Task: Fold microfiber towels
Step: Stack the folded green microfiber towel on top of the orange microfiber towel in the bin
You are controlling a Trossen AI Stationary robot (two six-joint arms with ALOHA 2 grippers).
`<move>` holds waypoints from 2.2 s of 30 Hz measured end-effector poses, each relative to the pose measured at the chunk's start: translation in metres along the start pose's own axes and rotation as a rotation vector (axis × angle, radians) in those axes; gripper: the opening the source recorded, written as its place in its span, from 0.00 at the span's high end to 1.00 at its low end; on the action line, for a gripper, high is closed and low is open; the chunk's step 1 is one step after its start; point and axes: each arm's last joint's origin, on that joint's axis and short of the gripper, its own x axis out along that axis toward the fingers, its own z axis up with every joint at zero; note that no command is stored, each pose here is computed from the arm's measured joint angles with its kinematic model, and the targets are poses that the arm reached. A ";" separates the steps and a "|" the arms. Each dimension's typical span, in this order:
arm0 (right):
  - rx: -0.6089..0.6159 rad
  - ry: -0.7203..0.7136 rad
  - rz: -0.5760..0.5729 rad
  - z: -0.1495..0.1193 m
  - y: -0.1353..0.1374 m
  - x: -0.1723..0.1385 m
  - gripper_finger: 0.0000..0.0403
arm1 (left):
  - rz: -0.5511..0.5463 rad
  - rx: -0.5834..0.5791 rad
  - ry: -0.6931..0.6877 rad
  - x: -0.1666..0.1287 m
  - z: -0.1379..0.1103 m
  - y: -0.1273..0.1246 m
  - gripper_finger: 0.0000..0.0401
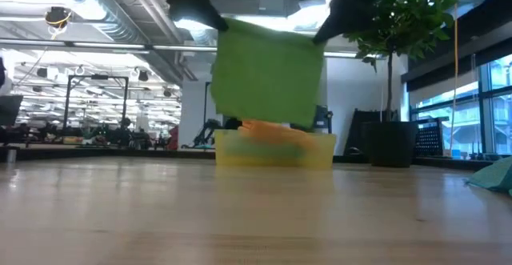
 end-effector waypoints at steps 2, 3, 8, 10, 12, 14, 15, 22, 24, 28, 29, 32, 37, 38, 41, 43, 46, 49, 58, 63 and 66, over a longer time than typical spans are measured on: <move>0.000 -0.012 -0.050 0.001 -0.020 0.008 1.00 | 0.031 0.001 -0.018 0.009 -0.002 0.019 1.00; 0.001 -0.018 -0.083 0.002 -0.031 0.012 1.00 | 0.054 0.002 -0.026 0.015 -0.003 0.029 1.00; 0.032 -0.064 -0.161 -0.001 -0.083 0.040 1.00 | 0.179 -0.049 -0.064 0.042 -0.015 0.078 1.00; 0.065 -0.089 -0.155 -0.006 -0.102 0.050 1.00 | 0.222 -0.103 -0.095 0.050 -0.021 0.097 1.00; 0.091 -0.104 -0.142 -0.012 -0.119 0.057 1.00 | 0.246 -0.157 -0.143 0.059 -0.027 0.114 1.00; 0.106 -0.109 -0.128 -0.018 -0.130 0.062 1.00 | 0.235 -0.173 -0.162 0.070 -0.035 0.123 1.00; 0.107 -0.107 -0.122 -0.020 -0.133 0.064 1.00 | 0.230 -0.181 -0.169 0.075 -0.039 0.127 1.00; 0.115 -0.056 -0.078 -0.038 -0.142 0.100 1.00 | 0.184 -0.192 -0.025 0.129 -0.077 0.125 1.00; 0.128 -0.013 -0.065 -0.045 -0.139 0.114 1.00 | 0.169 -0.196 0.021 0.142 -0.087 0.120 1.00; 0.115 0.052 -0.027 -0.054 -0.129 0.135 1.00 | 0.149 -0.210 0.078 0.156 -0.098 0.111 1.00; 0.114 0.056 -0.025 -0.054 -0.127 0.138 1.00 | 0.147 -0.205 0.082 0.157 -0.098 0.110 1.00; 0.102 0.044 -0.018 -0.055 -0.126 0.144 1.00 | 0.159 -0.202 0.075 0.156 -0.096 0.110 1.00; 0.128 0.002 -0.091 -0.049 -0.145 0.144 1.00 | 0.239 -0.219 0.024 0.148 -0.089 0.122 1.00; 0.133 -0.007 -0.103 -0.047 -0.149 0.143 1.00 | 0.252 -0.225 0.011 0.146 -0.088 0.125 1.00; 0.144 -0.026 -0.143 -0.039 -0.160 0.140 1.00 | 0.295 -0.241 -0.030 0.145 -0.087 0.133 1.00; 0.152 -0.039 -0.169 -0.034 -0.168 0.138 1.00 | 0.314 -0.248 -0.049 0.145 -0.086 0.136 1.00; 0.156 -0.044 -0.172 -0.030 -0.173 0.135 1.00 | 0.306 -0.253 -0.050 0.145 -0.087 0.137 1.00; 0.143 -0.023 -0.116 -0.034 -0.168 0.137 1.00 | 0.261 -0.239 -0.017 0.146 -0.090 0.132 1.00; 0.095 0.108 0.153 -0.057 -0.140 0.141 1.00 | 0.038 -0.102 0.095 0.146 -0.093 0.104 1.00; 0.057 0.131 0.230 -0.053 -0.121 0.136 1.00 | -0.043 -0.050 0.092 0.142 -0.082 0.082 1.00; 0.033 0.136 0.266 -0.049 -0.111 0.133 1.00 | -0.083 -0.006 0.076 0.139 -0.073 0.069 1.00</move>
